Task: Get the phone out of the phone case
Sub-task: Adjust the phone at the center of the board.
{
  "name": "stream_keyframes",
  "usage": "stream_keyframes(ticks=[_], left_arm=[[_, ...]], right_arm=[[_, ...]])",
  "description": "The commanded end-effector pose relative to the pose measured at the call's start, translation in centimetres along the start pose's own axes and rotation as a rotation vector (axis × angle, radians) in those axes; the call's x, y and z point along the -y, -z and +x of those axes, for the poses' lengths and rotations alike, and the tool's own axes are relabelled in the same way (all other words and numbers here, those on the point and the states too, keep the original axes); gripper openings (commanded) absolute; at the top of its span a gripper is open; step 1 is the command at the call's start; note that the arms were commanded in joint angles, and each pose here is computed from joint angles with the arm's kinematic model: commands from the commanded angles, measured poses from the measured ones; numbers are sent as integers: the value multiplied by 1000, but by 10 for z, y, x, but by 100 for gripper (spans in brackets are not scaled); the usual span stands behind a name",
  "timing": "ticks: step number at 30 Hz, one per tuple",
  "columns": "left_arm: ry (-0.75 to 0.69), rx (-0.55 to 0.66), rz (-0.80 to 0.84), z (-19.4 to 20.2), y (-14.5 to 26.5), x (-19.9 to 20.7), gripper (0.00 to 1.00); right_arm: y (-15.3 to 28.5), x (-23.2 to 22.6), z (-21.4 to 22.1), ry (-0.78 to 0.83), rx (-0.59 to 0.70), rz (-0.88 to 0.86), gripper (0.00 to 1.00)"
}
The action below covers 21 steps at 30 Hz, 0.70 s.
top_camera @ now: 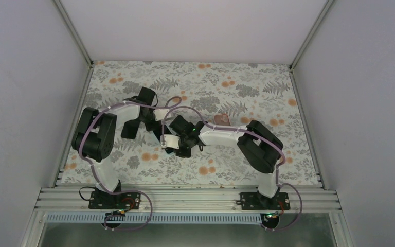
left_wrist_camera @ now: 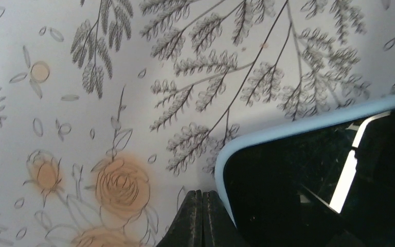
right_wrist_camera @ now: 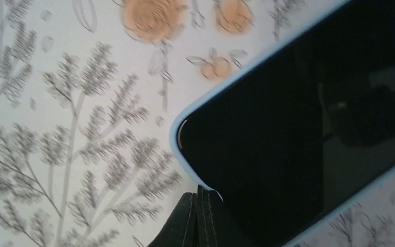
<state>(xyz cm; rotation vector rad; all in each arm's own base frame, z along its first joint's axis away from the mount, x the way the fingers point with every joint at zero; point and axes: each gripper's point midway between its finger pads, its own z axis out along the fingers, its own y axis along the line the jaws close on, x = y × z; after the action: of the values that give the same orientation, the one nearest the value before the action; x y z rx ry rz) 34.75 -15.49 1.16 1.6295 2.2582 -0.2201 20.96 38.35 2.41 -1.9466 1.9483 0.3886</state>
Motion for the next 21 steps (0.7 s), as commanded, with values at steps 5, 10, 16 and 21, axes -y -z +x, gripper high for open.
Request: stream_keyframes(ticks=[5,10,16,21], left_arm=[[72,-268,293,78,-12,102,2],[64,-256,308,71,-9,113,2],[134,-189,195,60,-3,74,6],[213,-159,124,63,16,33,55]], right_arm=[[25,95,33,-35,-4,273,3],[41,97,45,-8,-22,265,3],[71,86,41,41,18,230,21],[72,58,50,113,-32,71,76]])
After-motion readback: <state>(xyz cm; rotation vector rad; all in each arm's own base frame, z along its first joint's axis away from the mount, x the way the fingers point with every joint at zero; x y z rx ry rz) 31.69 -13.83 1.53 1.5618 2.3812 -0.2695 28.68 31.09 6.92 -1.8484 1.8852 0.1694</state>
